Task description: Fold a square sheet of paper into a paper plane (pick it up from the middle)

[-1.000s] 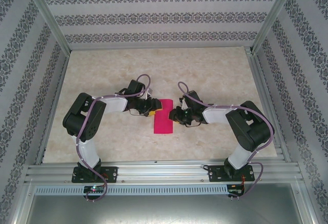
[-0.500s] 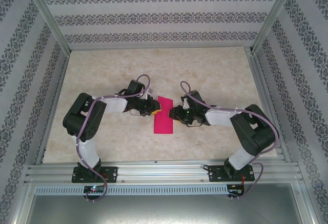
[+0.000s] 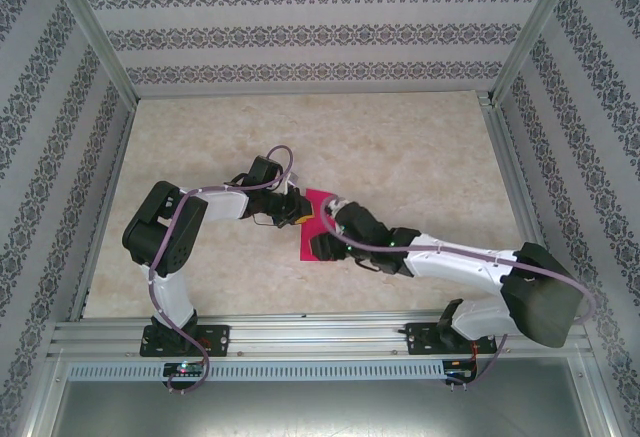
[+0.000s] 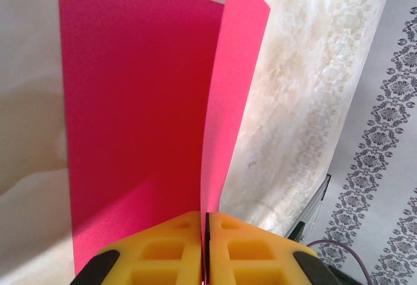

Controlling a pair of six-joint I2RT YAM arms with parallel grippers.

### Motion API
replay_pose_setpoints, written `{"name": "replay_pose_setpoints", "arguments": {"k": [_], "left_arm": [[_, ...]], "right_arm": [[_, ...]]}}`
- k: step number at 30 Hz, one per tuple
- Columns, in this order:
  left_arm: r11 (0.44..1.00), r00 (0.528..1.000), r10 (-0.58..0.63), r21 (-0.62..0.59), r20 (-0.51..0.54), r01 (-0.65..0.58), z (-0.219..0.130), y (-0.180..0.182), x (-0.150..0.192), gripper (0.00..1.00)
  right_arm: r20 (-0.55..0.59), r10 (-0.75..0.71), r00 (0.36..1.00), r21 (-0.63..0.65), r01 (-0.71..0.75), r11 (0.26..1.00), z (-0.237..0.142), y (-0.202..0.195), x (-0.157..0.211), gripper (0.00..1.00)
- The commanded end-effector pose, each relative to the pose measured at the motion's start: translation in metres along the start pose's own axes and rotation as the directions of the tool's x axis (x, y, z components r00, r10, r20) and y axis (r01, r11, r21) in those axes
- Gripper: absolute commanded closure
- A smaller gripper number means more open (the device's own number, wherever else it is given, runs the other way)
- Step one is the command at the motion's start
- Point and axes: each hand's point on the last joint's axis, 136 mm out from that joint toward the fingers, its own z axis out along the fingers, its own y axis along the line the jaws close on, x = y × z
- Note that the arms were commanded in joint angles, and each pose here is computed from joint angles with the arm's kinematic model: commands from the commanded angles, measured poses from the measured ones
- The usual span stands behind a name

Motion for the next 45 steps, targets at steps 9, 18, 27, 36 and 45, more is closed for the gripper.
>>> {"name": "replay_pose_setpoints", "arguments": {"k": [9,18,27,36,45], "left_arm": [[1.0,1.0,0.027,0.009,-0.003,-0.027,-0.006,-0.011,-0.001,0.89],[1.0,1.0,0.028,0.01,-0.002,-0.028,-0.007,-0.012,-0.001,0.89],[1.0,1.0,0.03,0.003,-0.009,-0.03,-0.006,-0.01,0.0,0.89],[0.999,0.999,0.033,0.004,-0.008,-0.033,-0.007,-0.011,0.0,0.89],[0.999,0.999,0.036,0.005,-0.004,-0.036,-0.008,-0.012,0.0,0.89]], "right_arm": [[-0.14,-0.362,0.922,0.239,0.386,0.891,0.013,0.021,0.014,0.33],[-0.213,-0.379,0.901,0.336,0.432,0.837,0.035,0.012,0.018,0.35],[-0.2,-0.364,0.91,0.325,0.412,0.851,0.034,0.014,0.018,0.49],[-0.167,-0.348,0.922,0.301,0.384,0.873,0.026,0.017,0.018,0.65],[-0.167,-0.329,0.929,0.306,0.366,0.879,0.026,0.014,0.018,0.86]]}}
